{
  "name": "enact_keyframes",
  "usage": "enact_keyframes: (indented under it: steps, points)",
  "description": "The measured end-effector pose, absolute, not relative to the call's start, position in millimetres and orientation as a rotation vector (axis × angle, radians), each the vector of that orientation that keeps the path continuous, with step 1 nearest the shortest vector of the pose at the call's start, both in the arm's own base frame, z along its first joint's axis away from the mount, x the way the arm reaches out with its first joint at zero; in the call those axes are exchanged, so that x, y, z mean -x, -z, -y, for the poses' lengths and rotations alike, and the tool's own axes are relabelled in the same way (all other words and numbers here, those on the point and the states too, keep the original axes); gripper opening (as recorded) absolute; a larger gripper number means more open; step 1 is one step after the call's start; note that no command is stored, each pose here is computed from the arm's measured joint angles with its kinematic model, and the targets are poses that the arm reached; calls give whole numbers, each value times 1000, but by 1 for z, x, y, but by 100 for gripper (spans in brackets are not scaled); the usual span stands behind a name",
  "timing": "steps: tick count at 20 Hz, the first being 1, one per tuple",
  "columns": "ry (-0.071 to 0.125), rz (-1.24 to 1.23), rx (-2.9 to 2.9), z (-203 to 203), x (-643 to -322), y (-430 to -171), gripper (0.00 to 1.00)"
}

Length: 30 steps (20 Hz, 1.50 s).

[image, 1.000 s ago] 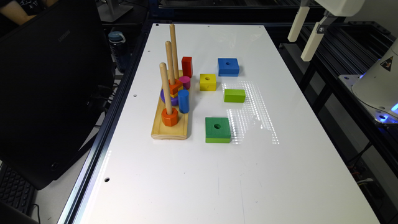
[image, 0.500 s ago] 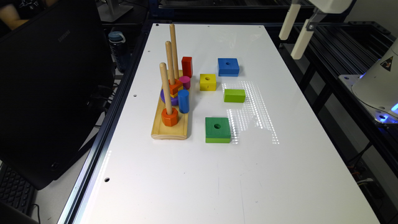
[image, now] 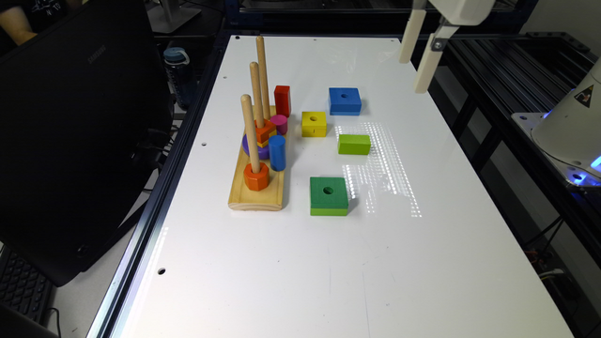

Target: Pick up green block.

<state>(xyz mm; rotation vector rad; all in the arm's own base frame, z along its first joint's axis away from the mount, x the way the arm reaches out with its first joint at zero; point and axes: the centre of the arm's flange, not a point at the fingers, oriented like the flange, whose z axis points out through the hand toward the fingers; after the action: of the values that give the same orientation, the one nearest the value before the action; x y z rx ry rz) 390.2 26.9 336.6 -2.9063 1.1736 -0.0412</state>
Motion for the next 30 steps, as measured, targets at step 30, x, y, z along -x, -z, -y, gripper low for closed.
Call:
enact_keyframes:
  steps: [30]
  points:
    - [42, -1179, 2904, -14, -456, -334, 100]
